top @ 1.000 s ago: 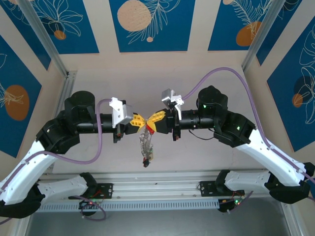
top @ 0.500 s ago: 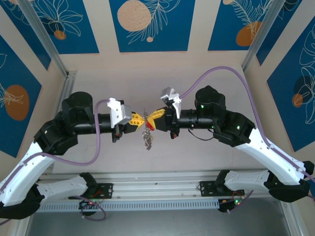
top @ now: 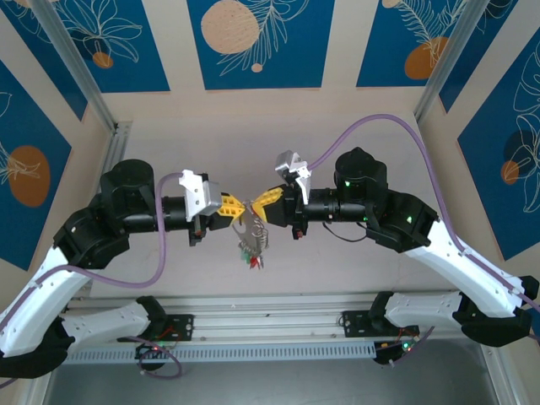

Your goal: Put the keys on the keyring

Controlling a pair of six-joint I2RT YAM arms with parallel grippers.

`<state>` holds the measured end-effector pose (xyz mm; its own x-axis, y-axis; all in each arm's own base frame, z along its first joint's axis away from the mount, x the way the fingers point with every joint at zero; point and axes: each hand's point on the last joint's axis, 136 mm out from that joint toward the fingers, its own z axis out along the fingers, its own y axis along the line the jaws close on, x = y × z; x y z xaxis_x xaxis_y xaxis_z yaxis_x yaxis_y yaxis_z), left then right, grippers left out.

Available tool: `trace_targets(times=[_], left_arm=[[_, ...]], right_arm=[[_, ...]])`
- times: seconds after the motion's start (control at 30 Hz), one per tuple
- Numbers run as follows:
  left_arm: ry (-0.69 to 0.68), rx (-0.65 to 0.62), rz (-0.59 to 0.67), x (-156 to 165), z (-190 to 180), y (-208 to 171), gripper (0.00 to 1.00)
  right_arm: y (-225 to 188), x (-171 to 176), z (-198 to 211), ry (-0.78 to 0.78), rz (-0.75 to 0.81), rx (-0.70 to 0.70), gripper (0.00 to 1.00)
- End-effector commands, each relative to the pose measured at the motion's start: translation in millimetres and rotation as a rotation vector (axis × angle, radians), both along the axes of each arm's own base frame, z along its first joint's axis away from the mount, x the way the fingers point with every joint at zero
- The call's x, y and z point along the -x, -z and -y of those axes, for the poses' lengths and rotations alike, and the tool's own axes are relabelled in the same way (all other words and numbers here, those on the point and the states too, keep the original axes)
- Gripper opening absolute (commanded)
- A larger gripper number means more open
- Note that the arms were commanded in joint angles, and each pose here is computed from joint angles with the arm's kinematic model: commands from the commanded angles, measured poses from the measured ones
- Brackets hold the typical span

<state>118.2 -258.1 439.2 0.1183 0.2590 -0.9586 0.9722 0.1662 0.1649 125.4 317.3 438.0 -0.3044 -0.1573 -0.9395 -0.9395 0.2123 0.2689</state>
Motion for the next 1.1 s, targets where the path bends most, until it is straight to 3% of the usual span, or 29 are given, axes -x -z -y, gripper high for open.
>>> trace_targets(times=[0.0, 0.4, 1.07], left_arm=[[0.034, 0.028, 0.052, 7, 0, -12, 0.0], [0.027, 0.026, 0.05, 6, 0, -11, 0.0], [0.069, 0.022, 0.037, 15, 0, -12, 0.0]], right_arm=[[-15, 7, 3, -0.022, 0.045, -0.042, 0.0], [-19, 14, 2, -0.052, 0.066, -0.071, 0.0], [-15, -3, 1, 0.018, 0.043, -0.045, 0.0]])
